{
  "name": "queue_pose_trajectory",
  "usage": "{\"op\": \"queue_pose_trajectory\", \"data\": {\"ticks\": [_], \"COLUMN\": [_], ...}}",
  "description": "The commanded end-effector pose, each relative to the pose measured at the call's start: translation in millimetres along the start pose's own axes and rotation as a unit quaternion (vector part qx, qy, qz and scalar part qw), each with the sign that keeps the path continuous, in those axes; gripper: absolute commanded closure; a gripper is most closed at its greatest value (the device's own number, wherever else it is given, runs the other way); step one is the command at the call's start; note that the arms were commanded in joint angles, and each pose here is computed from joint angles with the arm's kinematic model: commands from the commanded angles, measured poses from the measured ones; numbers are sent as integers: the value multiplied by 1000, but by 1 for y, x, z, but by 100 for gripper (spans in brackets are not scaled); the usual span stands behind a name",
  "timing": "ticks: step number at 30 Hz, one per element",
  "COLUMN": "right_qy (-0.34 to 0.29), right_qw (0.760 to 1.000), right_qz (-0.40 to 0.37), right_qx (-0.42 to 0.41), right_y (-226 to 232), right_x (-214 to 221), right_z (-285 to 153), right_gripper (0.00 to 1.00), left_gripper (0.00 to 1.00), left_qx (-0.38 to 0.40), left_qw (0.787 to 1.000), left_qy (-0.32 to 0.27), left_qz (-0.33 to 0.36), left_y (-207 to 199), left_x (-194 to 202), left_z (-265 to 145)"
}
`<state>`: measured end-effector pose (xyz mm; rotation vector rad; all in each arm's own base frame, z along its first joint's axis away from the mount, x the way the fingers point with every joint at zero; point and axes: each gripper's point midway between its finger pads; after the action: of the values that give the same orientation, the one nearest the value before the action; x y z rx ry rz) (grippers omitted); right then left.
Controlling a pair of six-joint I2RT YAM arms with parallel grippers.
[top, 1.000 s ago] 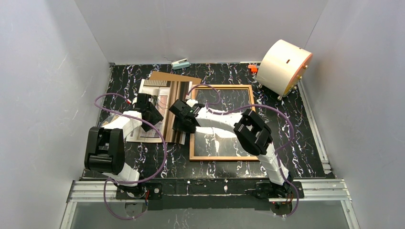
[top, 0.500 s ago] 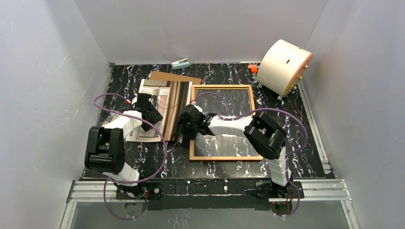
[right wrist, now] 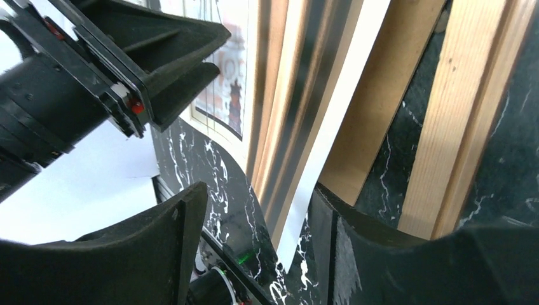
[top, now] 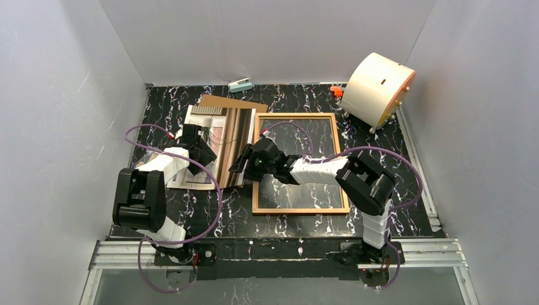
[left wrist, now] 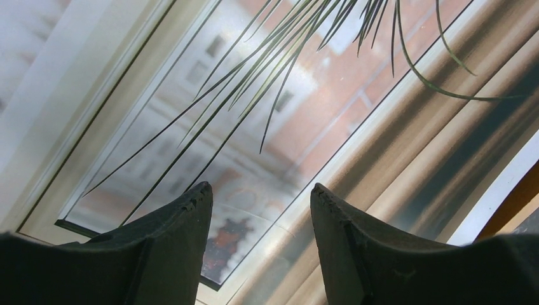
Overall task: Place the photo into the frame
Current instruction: Pick up the photo at the center of the board.
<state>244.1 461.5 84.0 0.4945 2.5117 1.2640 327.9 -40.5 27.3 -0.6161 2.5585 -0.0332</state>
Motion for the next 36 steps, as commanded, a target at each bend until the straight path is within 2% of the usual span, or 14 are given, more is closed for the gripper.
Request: {"op": "queue_pose_trajectory", "data": {"ticks": [1, 6, 12, 20, 22, 24, 26, 27, 36], "right_qy": [4, 14, 28, 32, 31, 28, 25, 23, 5], "right_qw": [996, 997, 997, 998, 998, 998, 998, 998, 981], "right_qz": [8, 4, -4, -8, -10, -21, -32, -35, -96], "right_qx": [-86, -82, -68, -55, -53, -55, -51, -53, -169], "right_y": [33, 26, 16, 8, 8, 12, 14, 16, 87], "right_x": [-17, -24, -20, -23, -25, -27, -30, -32, -45], "right_z": [-10, -2, 11, 26, 29, 31, 34, 35, -3], "right_gripper": [33, 40, 52, 56, 64, 82, 95, 99, 99], "left_gripper": [43, 44, 44, 43, 42, 42, 39, 37, 9], "left_qx": [-44, -29, -17, -4, -5, -3, 2, 4, 0], "left_qw": [998, 999, 999, 1000, 1000, 1000, 1000, 1000, 994], "left_qy": [42, 43, 26, 4, 3, -2, -16, -24, -109], "left_qz": [10, 7, 8, 17, 19, 19, 17, 15, 19], "left_y": [24, 18, 12, 5, 6, 5, 4, 3, 14], "left_x": [27, 25, 12, -5, -7, -11, -19, -23, -63], "left_z": [6, 4, -7, -22, -25, -30, -39, -44, -123]}}
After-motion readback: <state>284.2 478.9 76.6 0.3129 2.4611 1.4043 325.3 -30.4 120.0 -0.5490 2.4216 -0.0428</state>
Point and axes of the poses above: each gripper's point midway between its finger pads, its own z axis out along the fingers, its own y axis along the line the jaws close on, x = y × z, and after that the axes turned 12 degrees about z, right-handed
